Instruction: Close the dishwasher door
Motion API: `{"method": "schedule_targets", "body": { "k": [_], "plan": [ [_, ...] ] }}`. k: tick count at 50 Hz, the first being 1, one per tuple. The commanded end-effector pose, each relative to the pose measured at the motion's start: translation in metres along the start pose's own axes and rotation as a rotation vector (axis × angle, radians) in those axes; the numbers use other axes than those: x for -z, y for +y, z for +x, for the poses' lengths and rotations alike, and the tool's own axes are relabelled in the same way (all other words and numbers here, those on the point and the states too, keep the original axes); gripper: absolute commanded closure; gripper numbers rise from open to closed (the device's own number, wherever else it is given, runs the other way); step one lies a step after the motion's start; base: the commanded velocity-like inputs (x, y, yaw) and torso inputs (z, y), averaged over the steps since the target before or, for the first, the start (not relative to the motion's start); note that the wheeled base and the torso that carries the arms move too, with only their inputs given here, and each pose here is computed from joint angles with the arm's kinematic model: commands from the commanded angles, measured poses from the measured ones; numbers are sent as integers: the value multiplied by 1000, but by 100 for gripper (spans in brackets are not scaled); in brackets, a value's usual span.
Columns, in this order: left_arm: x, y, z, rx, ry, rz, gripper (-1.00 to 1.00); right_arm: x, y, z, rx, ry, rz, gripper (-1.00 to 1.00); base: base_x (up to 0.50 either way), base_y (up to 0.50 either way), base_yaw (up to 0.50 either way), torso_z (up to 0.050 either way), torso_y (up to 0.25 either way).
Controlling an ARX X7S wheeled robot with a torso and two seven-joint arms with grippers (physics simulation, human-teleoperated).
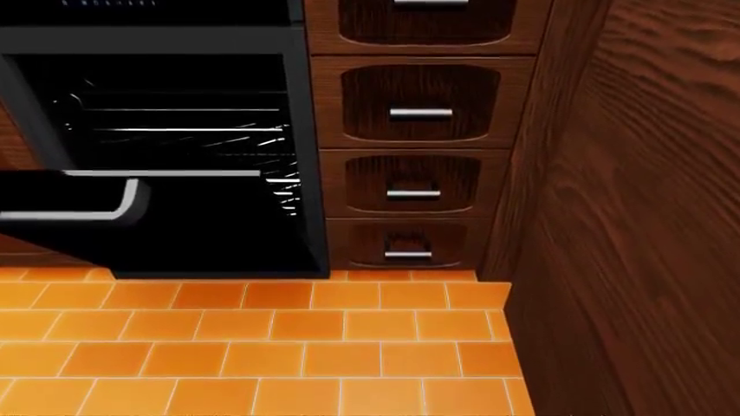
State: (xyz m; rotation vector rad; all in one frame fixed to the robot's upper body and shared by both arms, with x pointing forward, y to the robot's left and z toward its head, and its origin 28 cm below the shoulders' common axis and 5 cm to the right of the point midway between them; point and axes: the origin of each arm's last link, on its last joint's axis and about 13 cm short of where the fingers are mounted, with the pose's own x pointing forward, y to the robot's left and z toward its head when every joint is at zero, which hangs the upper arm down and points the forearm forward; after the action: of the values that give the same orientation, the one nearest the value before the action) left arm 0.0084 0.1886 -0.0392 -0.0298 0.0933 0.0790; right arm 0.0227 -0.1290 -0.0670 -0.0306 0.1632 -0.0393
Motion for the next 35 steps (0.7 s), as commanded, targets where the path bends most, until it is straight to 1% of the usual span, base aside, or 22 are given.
{"method": "schedule_targets", "body": {
  "k": [1,35],
  "plan": [
    [0,0,0,-1,1,-1,-100,0,0,0,-1,1,-1,-100,0,0,0,-34,0],
    [1,0,0,1,4,-2,-100,1,0,-1,0,3,-1,-100,0,0,0,-34,0]
  ]
}}
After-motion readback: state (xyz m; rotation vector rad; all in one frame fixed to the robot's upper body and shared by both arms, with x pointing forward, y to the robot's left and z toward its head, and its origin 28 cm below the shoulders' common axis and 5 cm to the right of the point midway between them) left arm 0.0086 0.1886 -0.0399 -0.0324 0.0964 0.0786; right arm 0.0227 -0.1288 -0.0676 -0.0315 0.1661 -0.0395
